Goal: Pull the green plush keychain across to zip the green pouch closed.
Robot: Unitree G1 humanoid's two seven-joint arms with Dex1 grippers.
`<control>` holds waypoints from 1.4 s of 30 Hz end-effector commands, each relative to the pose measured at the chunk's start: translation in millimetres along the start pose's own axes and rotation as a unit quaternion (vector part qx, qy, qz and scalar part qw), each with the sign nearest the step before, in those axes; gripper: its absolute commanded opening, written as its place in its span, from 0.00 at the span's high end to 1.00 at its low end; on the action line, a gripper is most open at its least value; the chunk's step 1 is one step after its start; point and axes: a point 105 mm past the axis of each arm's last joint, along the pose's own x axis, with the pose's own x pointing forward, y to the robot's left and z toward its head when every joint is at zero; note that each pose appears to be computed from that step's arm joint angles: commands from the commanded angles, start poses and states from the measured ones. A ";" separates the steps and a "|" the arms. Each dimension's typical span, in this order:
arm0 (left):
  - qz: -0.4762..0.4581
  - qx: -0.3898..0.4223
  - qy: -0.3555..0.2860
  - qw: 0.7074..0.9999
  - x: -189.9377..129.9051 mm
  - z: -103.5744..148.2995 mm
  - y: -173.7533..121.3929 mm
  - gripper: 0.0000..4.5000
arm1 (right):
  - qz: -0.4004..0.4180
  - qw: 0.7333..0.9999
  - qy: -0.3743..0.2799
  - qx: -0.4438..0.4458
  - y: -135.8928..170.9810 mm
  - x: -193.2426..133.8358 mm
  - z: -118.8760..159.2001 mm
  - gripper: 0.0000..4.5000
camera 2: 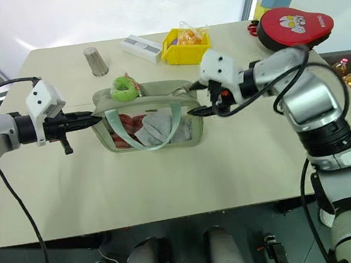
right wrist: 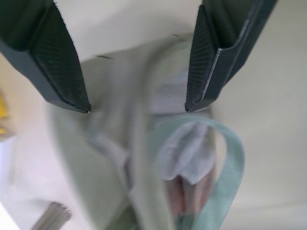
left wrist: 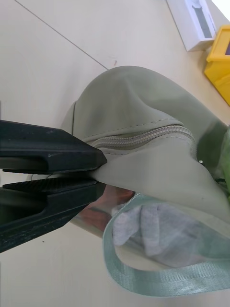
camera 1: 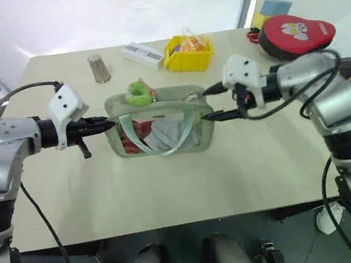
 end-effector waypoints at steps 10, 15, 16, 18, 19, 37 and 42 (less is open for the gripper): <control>0.014 0.026 -0.002 1.000 -1.9 11.1 7.4 1.00 | 0.018 0.988 -0.156 -0.006 15.5 85.0 79.4 0.35; 0.011 0.028 -0.002 1.000 -1.4 11.4 4.7 1.00 | 0.022 0.991 -0.131 -0.019 16.6 101.5 68.6 0.35; 0.011 0.028 -0.002 1.000 -1.4 10.8 4.1 1.00 | 0.024 0.991 -0.127 -0.019 17.5 103.2 66.4 0.35; 0.012 0.029 -0.002 1.000 -1.5 10.2 3.2 1.00 | 0.026 0.992 -0.120 -0.017 17.6 104.7 62.2 0.35; 0.012 0.029 -0.002 1.000 -1.6 10.1 3.1 1.00 | 0.026 0.993 -0.118 -0.017 17.4 105.0 61.2 0.46; 0.010 0.026 -0.001 1.000 0.4 0.9 -3.1 1.00 | -0.145 0.989 -0.010 0.018 -40.0 4.8 10.4 0.99; 0.013 0.020 -0.005 1.000 3.8 -1.2 -2.8 1.00 | -0.244 0.967 0.058 0.032 -61.8 -44.9 -18.8 0.99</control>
